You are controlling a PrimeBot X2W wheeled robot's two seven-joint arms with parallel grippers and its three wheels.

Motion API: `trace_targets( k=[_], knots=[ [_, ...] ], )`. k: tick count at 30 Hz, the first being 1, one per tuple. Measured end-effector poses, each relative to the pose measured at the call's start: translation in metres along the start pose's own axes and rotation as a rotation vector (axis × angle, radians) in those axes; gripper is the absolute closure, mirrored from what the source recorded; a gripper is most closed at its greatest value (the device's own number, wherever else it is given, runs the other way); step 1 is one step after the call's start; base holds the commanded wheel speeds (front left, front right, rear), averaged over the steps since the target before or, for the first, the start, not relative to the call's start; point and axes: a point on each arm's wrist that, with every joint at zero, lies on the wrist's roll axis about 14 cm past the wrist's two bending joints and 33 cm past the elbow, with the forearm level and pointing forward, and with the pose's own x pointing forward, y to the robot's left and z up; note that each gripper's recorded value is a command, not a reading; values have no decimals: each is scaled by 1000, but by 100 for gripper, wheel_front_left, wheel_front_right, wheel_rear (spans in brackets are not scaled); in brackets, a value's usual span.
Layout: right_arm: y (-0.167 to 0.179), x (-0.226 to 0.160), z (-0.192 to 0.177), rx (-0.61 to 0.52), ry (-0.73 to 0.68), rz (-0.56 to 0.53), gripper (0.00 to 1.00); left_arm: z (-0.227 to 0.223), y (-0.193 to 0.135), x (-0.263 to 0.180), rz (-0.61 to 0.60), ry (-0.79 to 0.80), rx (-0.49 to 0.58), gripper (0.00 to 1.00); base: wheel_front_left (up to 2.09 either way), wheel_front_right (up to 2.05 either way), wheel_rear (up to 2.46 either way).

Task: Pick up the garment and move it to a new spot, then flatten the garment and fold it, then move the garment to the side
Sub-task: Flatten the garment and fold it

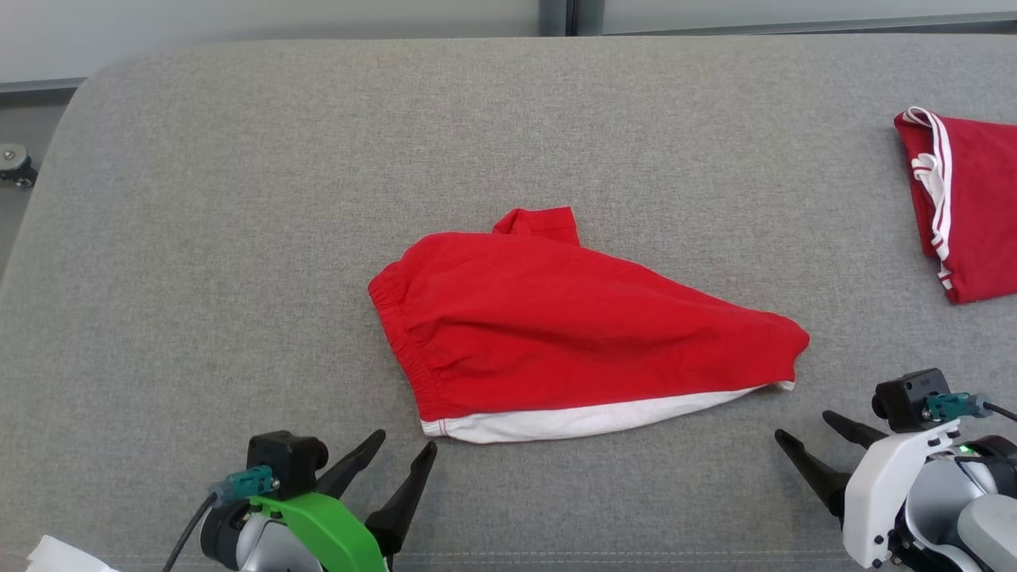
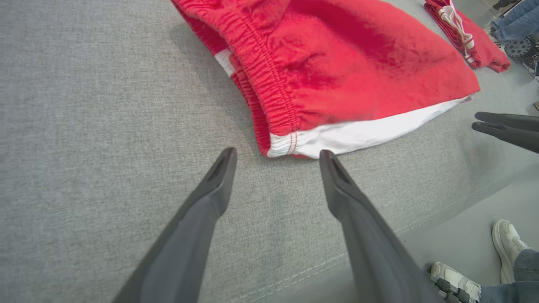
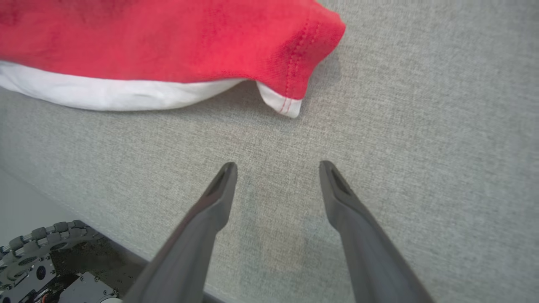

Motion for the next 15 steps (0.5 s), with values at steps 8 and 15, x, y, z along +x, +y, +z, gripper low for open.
trace_targets(
  k=[8,15],
  knots=[
    [-2,5,12,-83,-44,4,0,-5,7,-1,19,17,6,0,0,0,0],
    [-2,13,15,-88,-46,5,0,-6,9,0,23,16,2,0,0,0,0]
  ],
)
